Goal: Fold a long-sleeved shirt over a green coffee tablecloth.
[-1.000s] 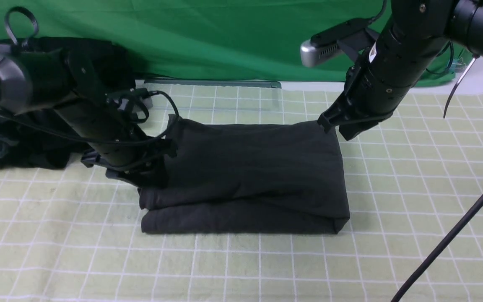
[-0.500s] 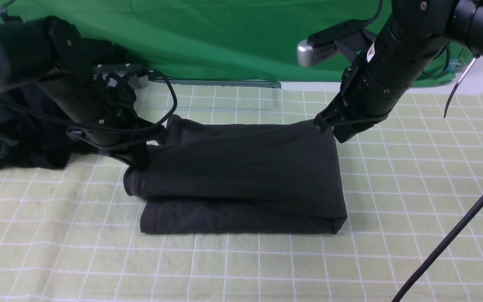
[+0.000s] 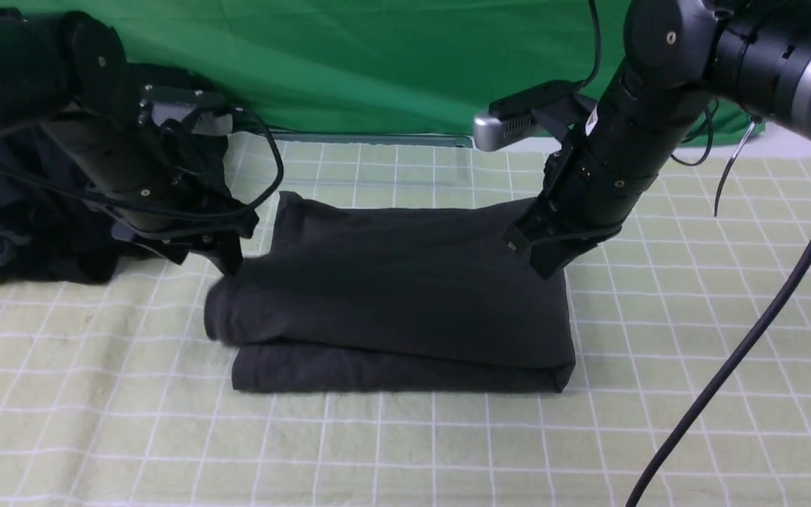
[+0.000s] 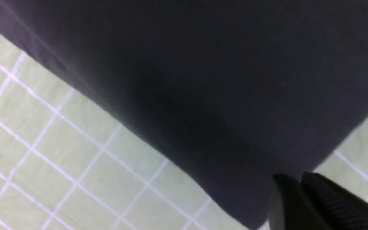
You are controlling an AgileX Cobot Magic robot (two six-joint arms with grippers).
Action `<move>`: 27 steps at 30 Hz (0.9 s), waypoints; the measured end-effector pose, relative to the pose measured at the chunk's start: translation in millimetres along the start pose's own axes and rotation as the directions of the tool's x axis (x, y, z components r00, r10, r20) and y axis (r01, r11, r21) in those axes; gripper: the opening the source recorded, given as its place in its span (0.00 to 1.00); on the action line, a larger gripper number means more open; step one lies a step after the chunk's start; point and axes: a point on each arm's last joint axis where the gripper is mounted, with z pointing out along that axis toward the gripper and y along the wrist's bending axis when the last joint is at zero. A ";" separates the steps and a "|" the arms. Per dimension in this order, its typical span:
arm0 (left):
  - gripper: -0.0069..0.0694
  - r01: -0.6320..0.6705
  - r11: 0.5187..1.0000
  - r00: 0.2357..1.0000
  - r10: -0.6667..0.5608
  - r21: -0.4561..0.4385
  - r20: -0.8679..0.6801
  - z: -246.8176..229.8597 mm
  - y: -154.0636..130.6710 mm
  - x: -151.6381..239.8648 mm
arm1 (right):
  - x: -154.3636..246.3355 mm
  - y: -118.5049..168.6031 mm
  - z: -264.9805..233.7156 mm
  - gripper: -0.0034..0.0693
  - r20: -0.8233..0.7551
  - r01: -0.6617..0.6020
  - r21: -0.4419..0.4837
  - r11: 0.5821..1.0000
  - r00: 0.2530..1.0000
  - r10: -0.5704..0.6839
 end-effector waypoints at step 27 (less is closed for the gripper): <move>0.08 0.053 0.984 0.991 -0.031 0.170 -0.131 69.5 -58.7 26.3 | 33.9 -11.8 100.8 0.05 -0.232 -0.165 0.009 0.986 0.959 0.163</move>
